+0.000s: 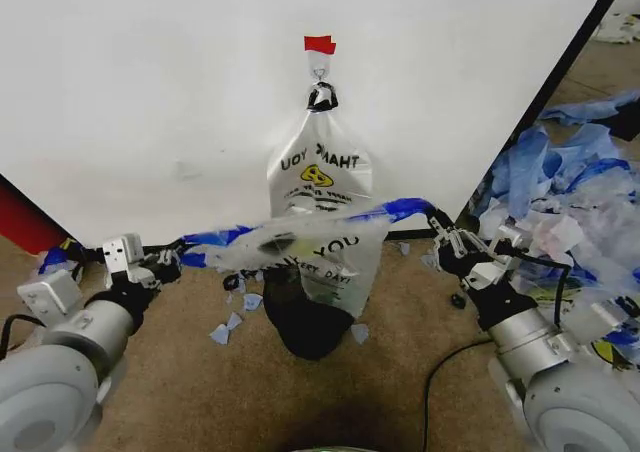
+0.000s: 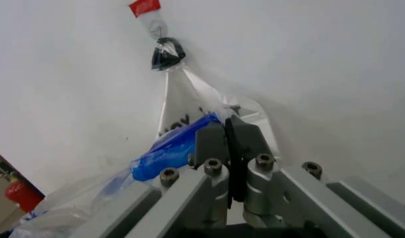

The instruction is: Pick up the garbage bag from the wall and place it over the trash bin.

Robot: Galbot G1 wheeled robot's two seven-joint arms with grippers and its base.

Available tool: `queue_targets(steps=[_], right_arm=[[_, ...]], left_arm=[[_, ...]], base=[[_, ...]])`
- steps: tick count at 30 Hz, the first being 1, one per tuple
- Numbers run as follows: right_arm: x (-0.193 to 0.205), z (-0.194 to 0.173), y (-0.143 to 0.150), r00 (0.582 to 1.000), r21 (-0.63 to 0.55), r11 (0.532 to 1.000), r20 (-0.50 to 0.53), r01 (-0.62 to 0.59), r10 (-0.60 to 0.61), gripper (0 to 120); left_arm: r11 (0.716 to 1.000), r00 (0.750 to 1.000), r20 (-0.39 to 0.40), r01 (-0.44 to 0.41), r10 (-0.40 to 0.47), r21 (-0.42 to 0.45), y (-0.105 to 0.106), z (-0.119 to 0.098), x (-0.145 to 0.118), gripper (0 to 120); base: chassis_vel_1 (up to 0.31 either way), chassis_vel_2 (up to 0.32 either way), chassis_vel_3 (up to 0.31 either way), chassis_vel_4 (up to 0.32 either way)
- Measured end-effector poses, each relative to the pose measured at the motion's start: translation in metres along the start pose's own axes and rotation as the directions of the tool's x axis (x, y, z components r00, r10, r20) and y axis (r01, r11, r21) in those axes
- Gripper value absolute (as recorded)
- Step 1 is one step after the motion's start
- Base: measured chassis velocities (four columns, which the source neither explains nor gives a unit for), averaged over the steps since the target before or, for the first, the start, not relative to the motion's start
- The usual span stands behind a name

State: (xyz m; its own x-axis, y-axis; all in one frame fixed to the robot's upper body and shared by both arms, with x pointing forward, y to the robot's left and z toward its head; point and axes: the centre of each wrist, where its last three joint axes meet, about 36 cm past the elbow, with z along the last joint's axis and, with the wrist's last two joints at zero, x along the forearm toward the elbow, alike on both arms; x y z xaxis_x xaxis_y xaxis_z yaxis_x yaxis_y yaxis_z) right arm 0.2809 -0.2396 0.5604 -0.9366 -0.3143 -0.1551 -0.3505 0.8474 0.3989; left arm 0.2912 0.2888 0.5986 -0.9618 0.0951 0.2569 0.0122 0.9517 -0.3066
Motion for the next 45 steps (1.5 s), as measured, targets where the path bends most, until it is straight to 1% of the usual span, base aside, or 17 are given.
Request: queue_targets(steps=[3, 8, 11, 12, 15, 20, 29, 31, 35, 37, 40, 42, 45], right_arm=[[0.001, 0.003, 0.001, 1.000, -0.003, 1.000, -0.005, 0.002, -0.002, 0], [0.007, 0.019, 0.009, 0.998, -0.028, 0.999, -0.044, 0.033, -0.034, 0], [0.009, 0.022, 0.011, 0.998, -0.031, 0.999, -0.051, 0.044, -0.045, 0], [0.011, 0.025, 0.012, 0.997, -0.034, 0.998, -0.058, 0.056, -0.058, 0], [0.014, 0.029, 0.014, 0.995, -0.043, 0.997, -0.073, 0.071, -0.074, 0], [0.019, 0.036, 0.016, 0.994, -0.049, 0.996, -0.079, 0.071, -0.075, 0], [0.029, 0.046, 0.019, 0.995, -0.054, 0.997, -0.081, 0.050, -0.054, 0], [0.031, 0.049, 0.019, 0.995, -0.057, 0.997, -0.083, 0.058, -0.062, 0], [0.031, 0.053, 0.012, 0.990, -0.036, 0.990, -0.031, 0.135, -0.136, 0], [0.028, 0.051, 0.011, 0.988, -0.030, 0.988, -0.015, 0.151, -0.151, 0], [0.020, 0.042, 0.007, 0.983, -0.003, 0.984, 0.018, 0.181, -0.181, 0], [0.020, 0.040, 0.006, 0.981, 0.009, 0.982, 0.023, 0.191, -0.191, 0], [0.020, 0.036, 0.005, 0.977, 0.028, 0.978, 0.033, 0.209, -0.210, 0]], left_arm=[[1.000, 1.000, -0.014, 0.000, 0.000, -0.001, 0.000, 0.005, 0.001, 0], [0.999, 0.996, -0.078, -0.031, 0.032, 0.020, 0.002, 0.027, 0.005, 0], [0.999, 0.995, -0.095, -0.038, 0.040, 0.024, 0.002, 0.031, 0.006, 0], [0.999, 0.992, -0.115, -0.044, 0.048, 0.030, 0.001, 0.035, 0.007, 0], [0.997, 0.990, -0.129, -0.059, 0.064, 0.041, 0.000, 0.037, 0.007, 0], [0.997, 0.987, -0.153, -0.050, 0.058, 0.057, 0.000, 0.043, 0.008, 0], [0.998, 0.977, -0.207, -0.054, 0.060, 0.037, 0.000, 0.051, 0.012, 0], [0.998, 0.977, -0.203, -0.060, 0.065, 0.031, 0.000, 0.049, 0.011, 0], [0.997, 0.990, -0.123, -0.071, 0.074, 0.025, 0.000, 0.030, 0.005, 0], [0.997, 0.990, -0.121, -0.073, 0.075, 0.020, 0.000, 0.028, 0.005, 0], [0.995, 0.985, -0.140, -0.097, 0.099, 0.023, 0.000, 0.032, 0.005, 0], [0.993, 0.983, -0.140, -0.114, 0.117, 0.030, 0.000, 0.033, 0.006, 0], [0.985, 0.978, -0.126, -0.162, 0.168, 0.055, -0.001, 0.037, 0.006, 0]], base=[[0.000, 0.000, 0.000, 0.000], [0.000, 0.000, 0.000, 0.000], [0.000, 0.000, 0.000, 0.000], [0.000, 0.000, 0.000, 0.000], [0.000, 0.000, 0.000, 0.000], [0.000, 0.000, 0.000, 0.000], [0.000, 0.000, 0.000, 0.000], [0.000, 0.000, 0.000, 0.000], [0.000, 0.000, 0.000, 0.000], [0.000, 0.000, 0.000, 0.000], [0.000, 0.000, 0.000, 0.000], [0.000, 0.000, 0.000, 0.000], [0.000, 0.000, 0.000, 0.000]])
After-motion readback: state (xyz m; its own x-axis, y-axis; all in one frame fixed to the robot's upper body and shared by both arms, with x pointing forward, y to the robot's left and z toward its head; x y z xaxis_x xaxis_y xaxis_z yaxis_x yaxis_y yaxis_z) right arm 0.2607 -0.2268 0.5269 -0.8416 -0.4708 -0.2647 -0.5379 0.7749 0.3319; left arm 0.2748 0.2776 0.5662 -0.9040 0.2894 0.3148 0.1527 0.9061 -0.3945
